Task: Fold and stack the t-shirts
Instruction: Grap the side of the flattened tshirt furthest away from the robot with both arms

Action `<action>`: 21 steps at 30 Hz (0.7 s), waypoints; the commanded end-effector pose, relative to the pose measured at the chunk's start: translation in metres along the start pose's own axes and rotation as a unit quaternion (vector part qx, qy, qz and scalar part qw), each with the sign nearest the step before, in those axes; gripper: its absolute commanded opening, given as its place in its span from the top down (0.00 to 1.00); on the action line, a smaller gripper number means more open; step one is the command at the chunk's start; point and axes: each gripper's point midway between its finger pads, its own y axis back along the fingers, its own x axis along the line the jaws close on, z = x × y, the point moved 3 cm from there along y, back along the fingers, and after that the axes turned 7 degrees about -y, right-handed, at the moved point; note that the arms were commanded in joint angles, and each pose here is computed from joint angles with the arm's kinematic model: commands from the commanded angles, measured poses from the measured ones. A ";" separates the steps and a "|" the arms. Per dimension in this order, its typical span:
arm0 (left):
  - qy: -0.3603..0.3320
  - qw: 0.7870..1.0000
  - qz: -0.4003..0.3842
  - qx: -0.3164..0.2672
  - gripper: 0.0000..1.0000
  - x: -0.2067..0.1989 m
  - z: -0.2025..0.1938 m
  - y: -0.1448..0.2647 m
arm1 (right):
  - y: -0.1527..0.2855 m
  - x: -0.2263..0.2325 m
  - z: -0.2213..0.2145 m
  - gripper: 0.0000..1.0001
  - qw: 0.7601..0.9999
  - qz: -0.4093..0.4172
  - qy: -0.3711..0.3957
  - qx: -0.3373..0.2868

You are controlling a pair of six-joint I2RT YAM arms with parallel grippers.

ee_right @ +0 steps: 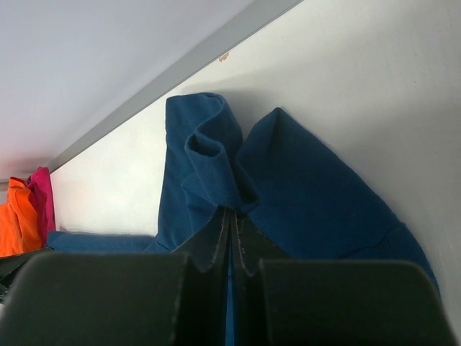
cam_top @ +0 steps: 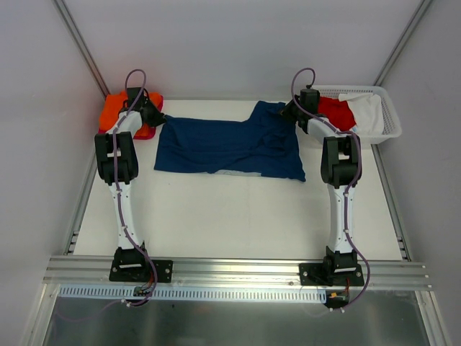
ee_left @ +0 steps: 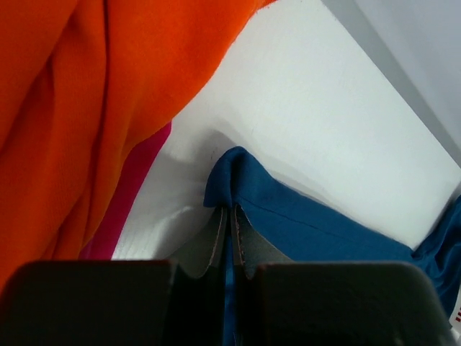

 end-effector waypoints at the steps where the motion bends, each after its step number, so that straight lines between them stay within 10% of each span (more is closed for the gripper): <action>1: -0.027 0.999 0.007 -0.021 1.00 -0.004 0.015 0.002 | 0.036 -0.065 0.100 1.00 0.987 -0.099 -0.046 -0.119; 21: -0.047 0.998 -0.019 -0.044 1.00 -0.036 0.028 0.052 | 0.087 -0.008 0.109 1.00 0.991 -0.045 -0.018 -0.125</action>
